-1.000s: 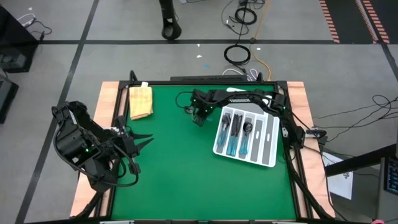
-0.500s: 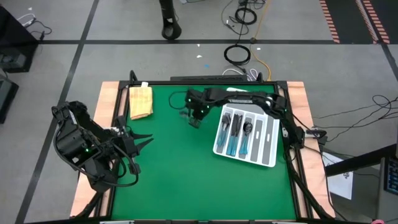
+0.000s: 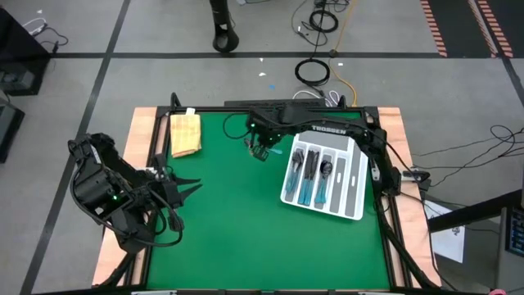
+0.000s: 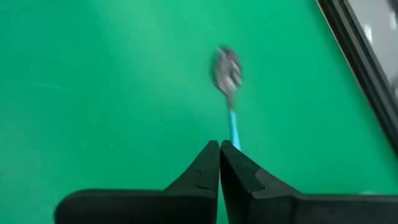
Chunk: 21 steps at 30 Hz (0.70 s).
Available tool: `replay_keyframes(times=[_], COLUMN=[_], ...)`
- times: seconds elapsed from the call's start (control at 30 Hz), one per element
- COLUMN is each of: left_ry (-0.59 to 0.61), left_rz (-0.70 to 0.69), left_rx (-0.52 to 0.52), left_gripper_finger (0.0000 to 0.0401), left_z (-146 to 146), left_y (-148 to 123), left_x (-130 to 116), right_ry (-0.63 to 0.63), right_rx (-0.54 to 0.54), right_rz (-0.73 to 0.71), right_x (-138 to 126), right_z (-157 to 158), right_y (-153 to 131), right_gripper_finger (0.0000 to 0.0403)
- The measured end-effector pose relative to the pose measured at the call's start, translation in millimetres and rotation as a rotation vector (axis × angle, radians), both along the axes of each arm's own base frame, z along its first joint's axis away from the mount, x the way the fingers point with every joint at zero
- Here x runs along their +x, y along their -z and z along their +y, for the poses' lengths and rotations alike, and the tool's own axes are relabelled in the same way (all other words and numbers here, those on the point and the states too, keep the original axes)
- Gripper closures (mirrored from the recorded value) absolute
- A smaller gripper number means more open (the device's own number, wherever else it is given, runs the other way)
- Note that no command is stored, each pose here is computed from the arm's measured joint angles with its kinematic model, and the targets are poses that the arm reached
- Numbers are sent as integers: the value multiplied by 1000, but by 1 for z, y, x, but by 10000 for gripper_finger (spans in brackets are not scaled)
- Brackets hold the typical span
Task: Sort silverware
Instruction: Put the blue spoon into the white cutlery tray
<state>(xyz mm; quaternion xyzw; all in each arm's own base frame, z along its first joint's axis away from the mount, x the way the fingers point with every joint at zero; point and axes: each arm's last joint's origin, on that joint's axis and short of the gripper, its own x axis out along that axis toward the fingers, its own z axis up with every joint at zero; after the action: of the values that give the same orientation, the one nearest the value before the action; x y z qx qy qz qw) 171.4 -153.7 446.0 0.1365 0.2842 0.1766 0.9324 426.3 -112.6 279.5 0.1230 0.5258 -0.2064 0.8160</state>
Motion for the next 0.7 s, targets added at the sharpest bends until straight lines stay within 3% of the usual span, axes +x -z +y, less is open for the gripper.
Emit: replay_keyframes(times=[0.13,0.23,0.4,0.57,0.7], left_ry=[0,3,3,3,-5], left_rz=[1,8,8,6,-8], left_rx=[-3,-15,-15,-10,7], left_gripper_finger=[349,349,349,349,349], left_z=[0,0,0,0,0], left_y=[0,0,0,0,0], left_x=[0,0,0,0,0], right_ry=[-92,-68,14,39,60], right_rx=[63,82,125,205,138], right_rz=[-44,34,104,162,192], right_x=[22,27,24,22,25], right_z=[-12,-27,-50,-62,-59], right_y=[34,69,97,128,132], right_gripper_finger=[351,297,229,217,235])
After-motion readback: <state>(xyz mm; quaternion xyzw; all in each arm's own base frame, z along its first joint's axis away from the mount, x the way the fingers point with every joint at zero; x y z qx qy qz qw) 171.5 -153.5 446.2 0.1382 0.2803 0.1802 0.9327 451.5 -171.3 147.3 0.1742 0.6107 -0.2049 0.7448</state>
